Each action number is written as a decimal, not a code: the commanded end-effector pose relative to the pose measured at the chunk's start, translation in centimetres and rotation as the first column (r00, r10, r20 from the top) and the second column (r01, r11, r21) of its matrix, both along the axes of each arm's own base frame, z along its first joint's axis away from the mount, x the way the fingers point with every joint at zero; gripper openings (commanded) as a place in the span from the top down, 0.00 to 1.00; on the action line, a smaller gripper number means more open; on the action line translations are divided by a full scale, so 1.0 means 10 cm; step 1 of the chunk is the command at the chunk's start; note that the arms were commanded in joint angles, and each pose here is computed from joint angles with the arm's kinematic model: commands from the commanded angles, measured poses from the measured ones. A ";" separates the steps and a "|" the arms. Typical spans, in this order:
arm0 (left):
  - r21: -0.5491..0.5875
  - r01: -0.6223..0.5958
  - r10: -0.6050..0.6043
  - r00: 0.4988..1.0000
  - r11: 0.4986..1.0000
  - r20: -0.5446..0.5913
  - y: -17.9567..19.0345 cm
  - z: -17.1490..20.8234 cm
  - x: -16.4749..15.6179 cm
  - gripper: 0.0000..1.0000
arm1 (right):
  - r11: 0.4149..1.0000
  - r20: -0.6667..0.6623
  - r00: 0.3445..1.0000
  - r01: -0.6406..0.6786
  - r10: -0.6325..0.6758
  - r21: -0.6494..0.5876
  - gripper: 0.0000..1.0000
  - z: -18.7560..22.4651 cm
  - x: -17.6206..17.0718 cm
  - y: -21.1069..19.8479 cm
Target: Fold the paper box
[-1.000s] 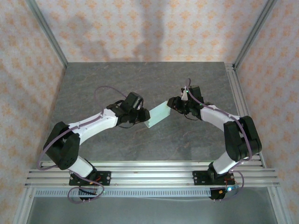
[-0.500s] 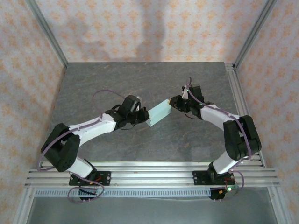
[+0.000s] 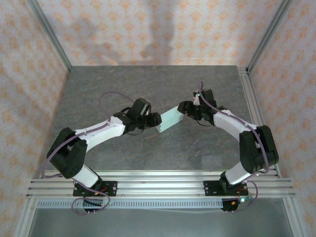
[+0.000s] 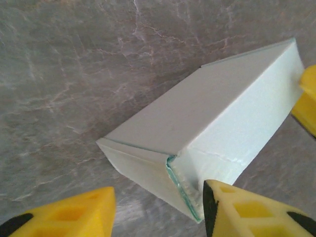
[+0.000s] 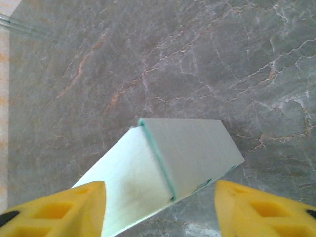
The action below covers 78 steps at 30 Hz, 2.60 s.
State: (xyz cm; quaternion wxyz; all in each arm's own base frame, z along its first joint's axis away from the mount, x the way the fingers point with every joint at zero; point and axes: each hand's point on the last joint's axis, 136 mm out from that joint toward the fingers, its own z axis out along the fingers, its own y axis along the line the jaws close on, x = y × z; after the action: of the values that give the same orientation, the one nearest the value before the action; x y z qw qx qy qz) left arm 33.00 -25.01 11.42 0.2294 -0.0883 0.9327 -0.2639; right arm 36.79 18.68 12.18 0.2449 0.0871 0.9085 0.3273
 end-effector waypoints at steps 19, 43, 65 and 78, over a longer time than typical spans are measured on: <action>0.233 0.173 -0.193 0.979 0.957 0.063 0.01 0.25 0.33 0.29 | 0.992 -0.068 0.991 0.120 -0.119 0.023 0.29 0.15 -0.14 -0.01; 0.610 0.634 -0.750 0.655 0.475 -0.097 -0.47 0.05 0.29 0.18 | 0.971 -0.038 0.970 0.238 -0.239 -0.025 0.29 0.14 -0.27 -0.60; 0.874 0.366 -0.566 0.814 0.320 -0.133 0.09 0.24 0.51 0.66 | 0.973 -0.045 0.972 0.227 -0.229 -0.034 0.29 0.02 -0.23 -0.58; 0.974 0.198 -0.290 0.944 0.109 -0.159 0.57 0.11 0.68 0.60 | 0.975 -0.052 0.974 0.221 -0.222 -0.025 0.29 -0.01 -0.21 -0.55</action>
State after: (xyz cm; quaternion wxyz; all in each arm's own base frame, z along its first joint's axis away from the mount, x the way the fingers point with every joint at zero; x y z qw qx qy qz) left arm 40.18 -20.99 12.55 0.2349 0.2673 0.8778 0.3207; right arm 34.44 13.30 11.94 0.2450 0.1992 0.9045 0.2868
